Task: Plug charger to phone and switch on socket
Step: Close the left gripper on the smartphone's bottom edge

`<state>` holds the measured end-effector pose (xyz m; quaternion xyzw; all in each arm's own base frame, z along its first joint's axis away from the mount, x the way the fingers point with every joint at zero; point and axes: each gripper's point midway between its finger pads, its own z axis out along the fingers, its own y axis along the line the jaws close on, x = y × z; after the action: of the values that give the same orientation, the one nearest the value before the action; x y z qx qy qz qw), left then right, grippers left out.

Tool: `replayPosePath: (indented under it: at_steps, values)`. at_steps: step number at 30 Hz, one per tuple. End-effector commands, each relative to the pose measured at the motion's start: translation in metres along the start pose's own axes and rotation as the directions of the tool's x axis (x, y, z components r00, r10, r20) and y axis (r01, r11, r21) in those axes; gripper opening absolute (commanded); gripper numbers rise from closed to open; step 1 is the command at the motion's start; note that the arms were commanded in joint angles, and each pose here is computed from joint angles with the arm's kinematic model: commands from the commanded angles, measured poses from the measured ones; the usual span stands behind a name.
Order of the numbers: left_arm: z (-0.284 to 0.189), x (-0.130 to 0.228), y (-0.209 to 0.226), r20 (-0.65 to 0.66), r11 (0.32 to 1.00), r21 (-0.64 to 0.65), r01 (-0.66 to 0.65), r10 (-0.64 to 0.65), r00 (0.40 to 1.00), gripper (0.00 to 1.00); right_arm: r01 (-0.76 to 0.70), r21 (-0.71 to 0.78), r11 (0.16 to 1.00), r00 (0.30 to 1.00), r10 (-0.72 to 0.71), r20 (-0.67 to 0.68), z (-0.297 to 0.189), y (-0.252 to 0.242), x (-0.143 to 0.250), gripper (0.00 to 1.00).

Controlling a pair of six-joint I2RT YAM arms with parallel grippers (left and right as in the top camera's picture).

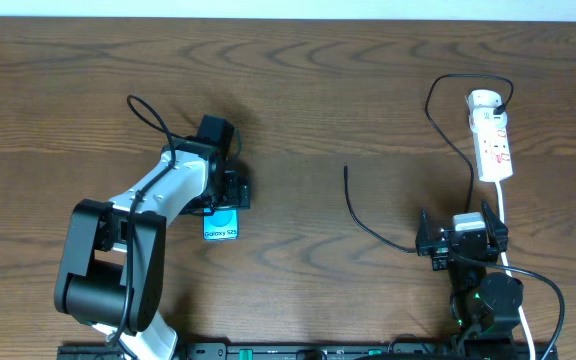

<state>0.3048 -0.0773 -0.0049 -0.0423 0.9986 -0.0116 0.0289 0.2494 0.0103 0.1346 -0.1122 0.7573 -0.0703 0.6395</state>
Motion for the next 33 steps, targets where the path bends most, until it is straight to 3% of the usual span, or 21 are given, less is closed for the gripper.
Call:
replayPosePath:
  at_steps: [1,21,30,33]
  values:
    - [0.0101,0.0119,0.0022,-0.040,1.000,-0.007,0.002,-0.002,0.999,0.91,-0.008,-0.001,1.000,1.000,0.008,-0.003,-0.0001,-0.0002,0.0011,0.99]
    - [0.0102,0.0117,0.0022,-0.039,1.000,-0.007,0.002,-0.002,0.999,0.63,-0.008,-0.001,1.000,1.000,0.008,-0.002,-0.0001,-0.0001,0.0011,0.99]
    - [0.0102,0.0118,0.0022,-0.039,1.000,-0.007,0.002,-0.002,0.999,0.45,-0.008,-0.001,1.000,1.000,0.008,-0.003,-0.0001,-0.0002,0.0011,0.99]
    - [0.0101,0.0119,0.0022,-0.040,1.000,-0.007,0.002,-0.002,0.999,0.43,-0.008,-0.001,1.000,1.000,0.008,-0.003,-0.0001,-0.0002,0.0011,0.99]
